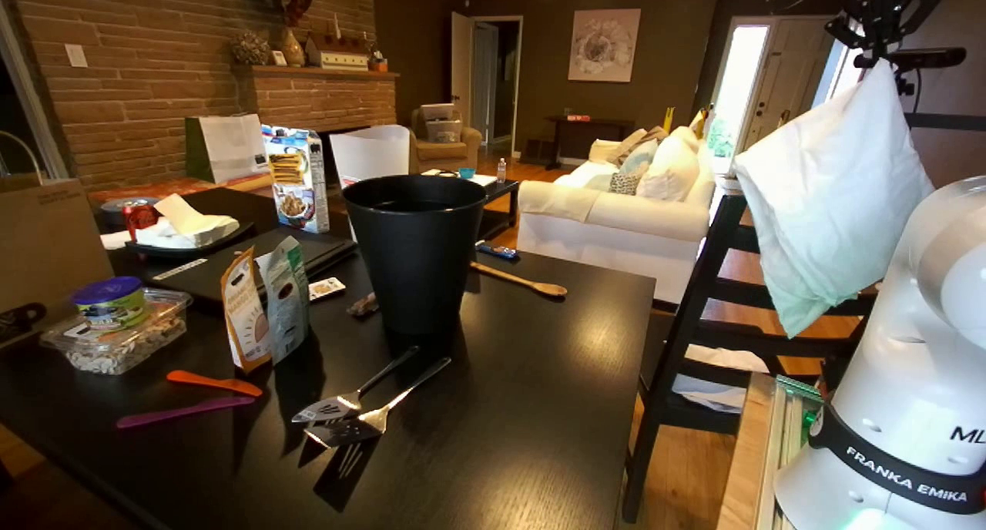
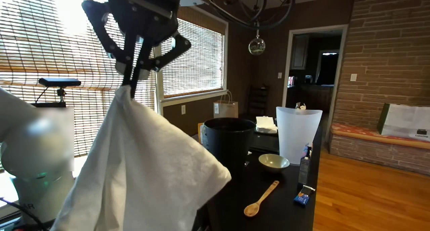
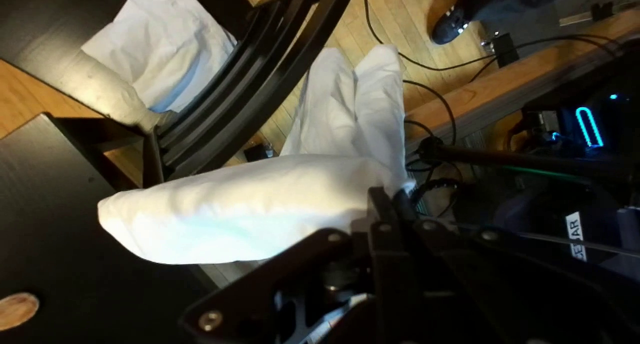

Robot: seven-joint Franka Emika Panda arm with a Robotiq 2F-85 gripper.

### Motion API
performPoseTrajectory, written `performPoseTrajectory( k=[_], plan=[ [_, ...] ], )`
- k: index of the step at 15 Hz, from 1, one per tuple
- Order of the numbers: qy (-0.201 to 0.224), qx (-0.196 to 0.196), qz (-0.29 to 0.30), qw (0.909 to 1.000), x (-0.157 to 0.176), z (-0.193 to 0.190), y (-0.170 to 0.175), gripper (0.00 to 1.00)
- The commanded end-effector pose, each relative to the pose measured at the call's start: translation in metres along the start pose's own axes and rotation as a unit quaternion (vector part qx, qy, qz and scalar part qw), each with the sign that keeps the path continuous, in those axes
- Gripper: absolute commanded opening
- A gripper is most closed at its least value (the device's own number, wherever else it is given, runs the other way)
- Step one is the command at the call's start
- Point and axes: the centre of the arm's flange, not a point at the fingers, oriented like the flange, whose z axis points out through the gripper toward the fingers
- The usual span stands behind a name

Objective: Put the white cloths on the backrest of the chair

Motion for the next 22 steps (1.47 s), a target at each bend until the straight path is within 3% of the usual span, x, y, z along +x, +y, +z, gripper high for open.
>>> performPoseTrajectory(
  k=[1,12,18,22],
  plan=[
    [-0.045,0.004,0.033,0.9985,-0.021,0.012,0.015,0.01],
    [-0.005,0.004,0.132,0.9912,-0.019,0.071,0.043,0.01],
    [-0.008,-0.034,0.216,0.9757,-0.042,0.09,0.069,0.01],
    [-0.01,-0.053,0.287,0.9563,-0.063,0.107,0.085,0.01]
  ],
)
